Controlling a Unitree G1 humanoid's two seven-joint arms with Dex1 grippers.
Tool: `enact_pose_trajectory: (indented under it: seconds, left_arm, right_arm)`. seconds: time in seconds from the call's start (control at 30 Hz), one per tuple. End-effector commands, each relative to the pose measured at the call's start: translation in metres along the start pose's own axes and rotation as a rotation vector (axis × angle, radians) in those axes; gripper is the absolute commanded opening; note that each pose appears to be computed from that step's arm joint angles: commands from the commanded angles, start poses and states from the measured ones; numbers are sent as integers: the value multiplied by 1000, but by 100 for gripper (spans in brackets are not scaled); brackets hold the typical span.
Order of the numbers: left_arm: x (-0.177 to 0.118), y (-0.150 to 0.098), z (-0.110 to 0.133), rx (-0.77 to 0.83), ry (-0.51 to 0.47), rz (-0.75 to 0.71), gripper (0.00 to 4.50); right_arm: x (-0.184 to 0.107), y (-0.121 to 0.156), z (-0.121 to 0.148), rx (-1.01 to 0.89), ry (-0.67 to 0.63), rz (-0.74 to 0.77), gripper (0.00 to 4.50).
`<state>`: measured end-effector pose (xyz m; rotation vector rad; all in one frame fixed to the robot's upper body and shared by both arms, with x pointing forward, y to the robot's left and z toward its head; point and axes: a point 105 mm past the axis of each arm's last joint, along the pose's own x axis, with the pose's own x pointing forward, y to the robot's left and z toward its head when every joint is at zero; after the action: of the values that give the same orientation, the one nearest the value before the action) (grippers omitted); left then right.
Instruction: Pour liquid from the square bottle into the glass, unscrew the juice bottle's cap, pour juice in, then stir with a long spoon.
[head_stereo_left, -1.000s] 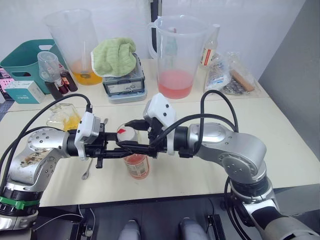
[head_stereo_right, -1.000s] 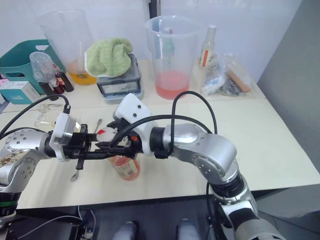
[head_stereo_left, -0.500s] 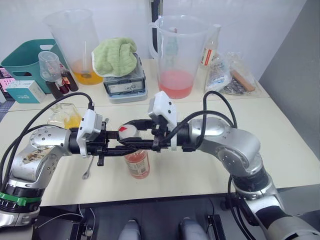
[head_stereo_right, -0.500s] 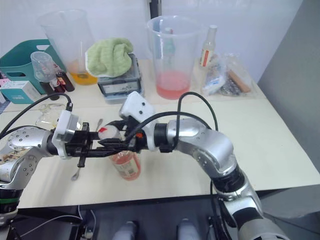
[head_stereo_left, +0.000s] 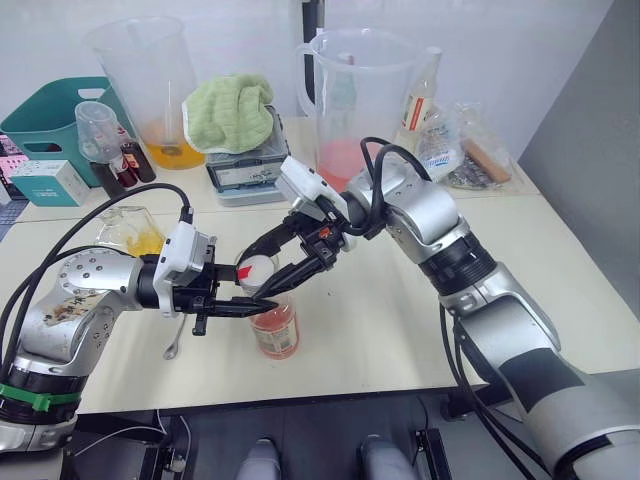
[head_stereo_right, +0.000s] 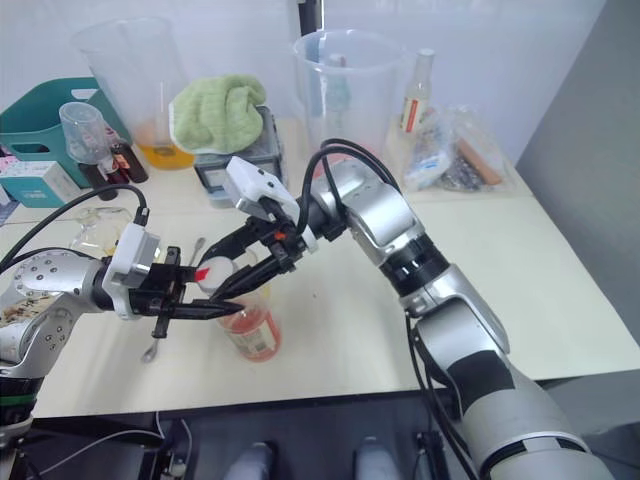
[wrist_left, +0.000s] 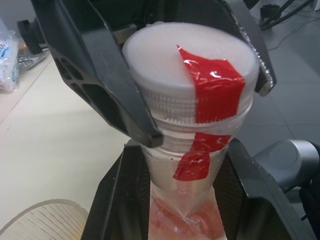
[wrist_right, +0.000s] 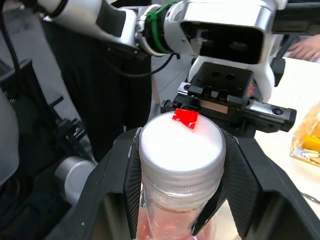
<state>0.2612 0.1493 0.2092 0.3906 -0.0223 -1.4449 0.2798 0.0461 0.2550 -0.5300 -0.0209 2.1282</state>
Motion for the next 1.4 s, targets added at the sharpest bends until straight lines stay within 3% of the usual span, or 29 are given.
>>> enact_pose_trajectory:
  seconds: [0.03,0.3,0.8,1.4]
  left_arm:
    - [-6,2,-14,-59,70,14,127]
    - [-7,3,-15,-57,76,9,127]
    - [-8,-2,-23,-65,81,-4,127]
    - [-6,-3,-24,-65,80,-15,127]
  right_arm:
    - [19,6,-1,-53,43,137,172]
    - [17,-5,9,-77,12,124,172]
    - [2,8,53,-154,-123,133,172]
    - [-12,7,81,-198,-209,53,172]
